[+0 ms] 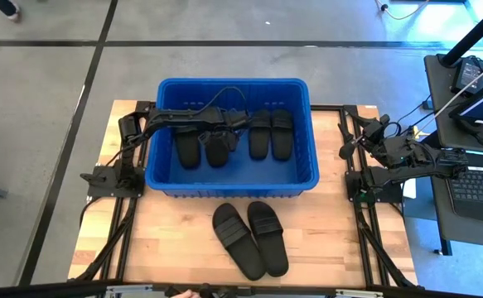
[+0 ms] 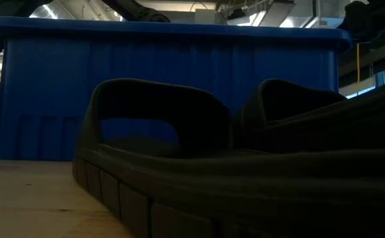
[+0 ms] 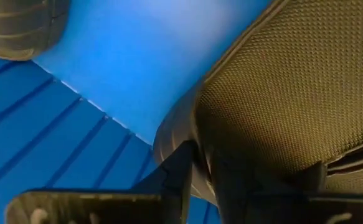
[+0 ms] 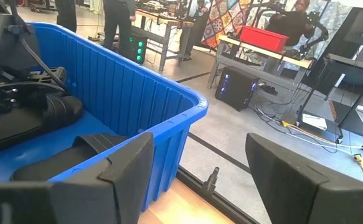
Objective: Pick and place slides into bin
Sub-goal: Put the black slide into the blue organizer bin
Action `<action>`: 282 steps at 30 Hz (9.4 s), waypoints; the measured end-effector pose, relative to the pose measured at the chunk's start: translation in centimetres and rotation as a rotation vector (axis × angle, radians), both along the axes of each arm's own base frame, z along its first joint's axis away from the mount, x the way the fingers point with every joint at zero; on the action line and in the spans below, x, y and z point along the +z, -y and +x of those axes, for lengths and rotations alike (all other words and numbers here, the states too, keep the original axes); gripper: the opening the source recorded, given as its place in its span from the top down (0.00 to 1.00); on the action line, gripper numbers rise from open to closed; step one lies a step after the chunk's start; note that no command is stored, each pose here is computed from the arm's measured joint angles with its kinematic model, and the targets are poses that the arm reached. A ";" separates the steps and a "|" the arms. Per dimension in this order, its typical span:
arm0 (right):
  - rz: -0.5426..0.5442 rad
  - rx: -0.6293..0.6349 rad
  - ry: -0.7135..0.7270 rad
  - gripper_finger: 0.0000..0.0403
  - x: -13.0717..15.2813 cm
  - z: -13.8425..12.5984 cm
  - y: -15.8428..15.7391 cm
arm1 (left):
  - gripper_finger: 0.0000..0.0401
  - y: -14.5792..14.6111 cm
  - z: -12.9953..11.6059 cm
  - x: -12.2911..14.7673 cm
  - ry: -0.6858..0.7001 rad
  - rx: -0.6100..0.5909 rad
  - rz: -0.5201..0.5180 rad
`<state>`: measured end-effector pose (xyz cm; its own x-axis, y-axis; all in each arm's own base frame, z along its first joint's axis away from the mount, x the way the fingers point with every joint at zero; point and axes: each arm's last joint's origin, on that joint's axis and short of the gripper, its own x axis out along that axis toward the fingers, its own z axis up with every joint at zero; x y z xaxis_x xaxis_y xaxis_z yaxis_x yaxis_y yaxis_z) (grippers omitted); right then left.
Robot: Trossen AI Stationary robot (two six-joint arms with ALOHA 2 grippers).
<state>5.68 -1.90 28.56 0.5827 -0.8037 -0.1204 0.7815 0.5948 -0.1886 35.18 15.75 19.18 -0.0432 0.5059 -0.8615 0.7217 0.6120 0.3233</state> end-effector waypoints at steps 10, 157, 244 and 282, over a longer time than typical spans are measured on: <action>0.000 0.000 0.001 0.37 0.0 0.0 0.0 | 0.66 0.1 0.1 -0.1 0.039 0.032 -0.041; 0.029 0.091 0.014 0.37 0.0 0.2 -0.2 | 0.47 44.7 1.8 2.4 0.848 0.984 -0.311; 0.029 0.097 0.011 0.37 0.0 0.2 -0.2 | 0.99 23.6 -5.6 27.4 1.398 0.592 0.216; 0.027 0.096 0.009 0.37 0.0 0.2 -0.2 | 0.98 12.2 -12.7 8.3 0.903 0.828 0.699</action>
<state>5.93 -1.71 28.58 0.6579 -0.7408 -0.1358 0.7223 0.6717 -0.1647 22.50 3.56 27.49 -0.1100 0.9350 -0.3371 -0.3787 0.2741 0.8840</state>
